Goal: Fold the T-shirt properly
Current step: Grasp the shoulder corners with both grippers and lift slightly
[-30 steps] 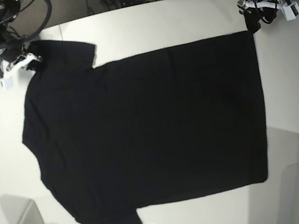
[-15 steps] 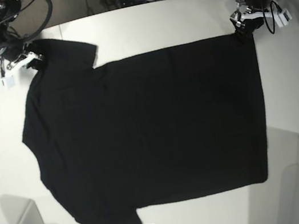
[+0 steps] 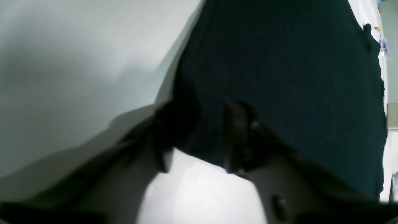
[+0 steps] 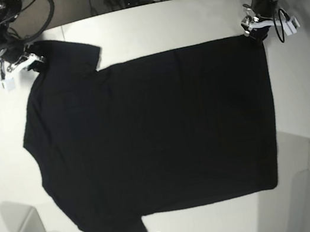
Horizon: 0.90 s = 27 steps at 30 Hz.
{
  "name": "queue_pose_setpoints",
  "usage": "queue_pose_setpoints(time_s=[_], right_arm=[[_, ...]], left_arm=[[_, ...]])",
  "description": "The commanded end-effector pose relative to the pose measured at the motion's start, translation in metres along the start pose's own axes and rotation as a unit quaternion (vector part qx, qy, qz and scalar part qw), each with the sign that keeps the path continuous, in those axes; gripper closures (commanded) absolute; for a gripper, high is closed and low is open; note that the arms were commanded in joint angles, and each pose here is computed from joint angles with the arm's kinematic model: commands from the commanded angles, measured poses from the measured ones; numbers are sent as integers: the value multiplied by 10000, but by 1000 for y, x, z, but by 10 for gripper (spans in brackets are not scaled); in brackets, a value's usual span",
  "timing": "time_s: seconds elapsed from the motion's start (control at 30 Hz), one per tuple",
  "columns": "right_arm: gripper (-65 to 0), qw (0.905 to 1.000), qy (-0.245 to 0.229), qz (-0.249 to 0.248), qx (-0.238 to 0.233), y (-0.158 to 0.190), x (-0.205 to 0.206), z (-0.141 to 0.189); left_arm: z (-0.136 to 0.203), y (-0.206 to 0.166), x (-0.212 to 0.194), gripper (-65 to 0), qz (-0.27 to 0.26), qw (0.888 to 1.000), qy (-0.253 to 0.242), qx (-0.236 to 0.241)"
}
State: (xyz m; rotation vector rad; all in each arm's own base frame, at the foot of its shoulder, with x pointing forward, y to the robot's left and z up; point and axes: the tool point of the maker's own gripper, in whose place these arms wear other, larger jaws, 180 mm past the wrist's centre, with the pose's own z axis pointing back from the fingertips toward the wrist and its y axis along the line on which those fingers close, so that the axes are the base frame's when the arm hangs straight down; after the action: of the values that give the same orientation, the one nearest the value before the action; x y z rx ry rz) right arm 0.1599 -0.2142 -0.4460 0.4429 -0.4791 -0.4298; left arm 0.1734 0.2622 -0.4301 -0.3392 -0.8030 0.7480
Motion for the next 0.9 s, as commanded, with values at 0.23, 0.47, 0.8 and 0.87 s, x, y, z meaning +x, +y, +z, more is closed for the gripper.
queue_pose_setpoints(time_s=[0.23, 0.47, 0.8, 0.87], right_arm=[[0, 9984, 138, 304, -454, -11, -9, 24], [0, 9957, 55, 596, -704, -11, -10, 46], [0, 9895, -126, 1250, -715, 20, 0, 63], [0, 9890, -126, 1366, -547, 32, 2, 57]], left_arm=[[4, 14, 4, 0, -267, 9993, 192, 199], [47, 27, 24, 0, -560, 9974, -76, 439], [76, 2, 37, 0, -951, 9948, -247, 252], [75, -13, 41, 0, -1034, 9941, -331, 77]])
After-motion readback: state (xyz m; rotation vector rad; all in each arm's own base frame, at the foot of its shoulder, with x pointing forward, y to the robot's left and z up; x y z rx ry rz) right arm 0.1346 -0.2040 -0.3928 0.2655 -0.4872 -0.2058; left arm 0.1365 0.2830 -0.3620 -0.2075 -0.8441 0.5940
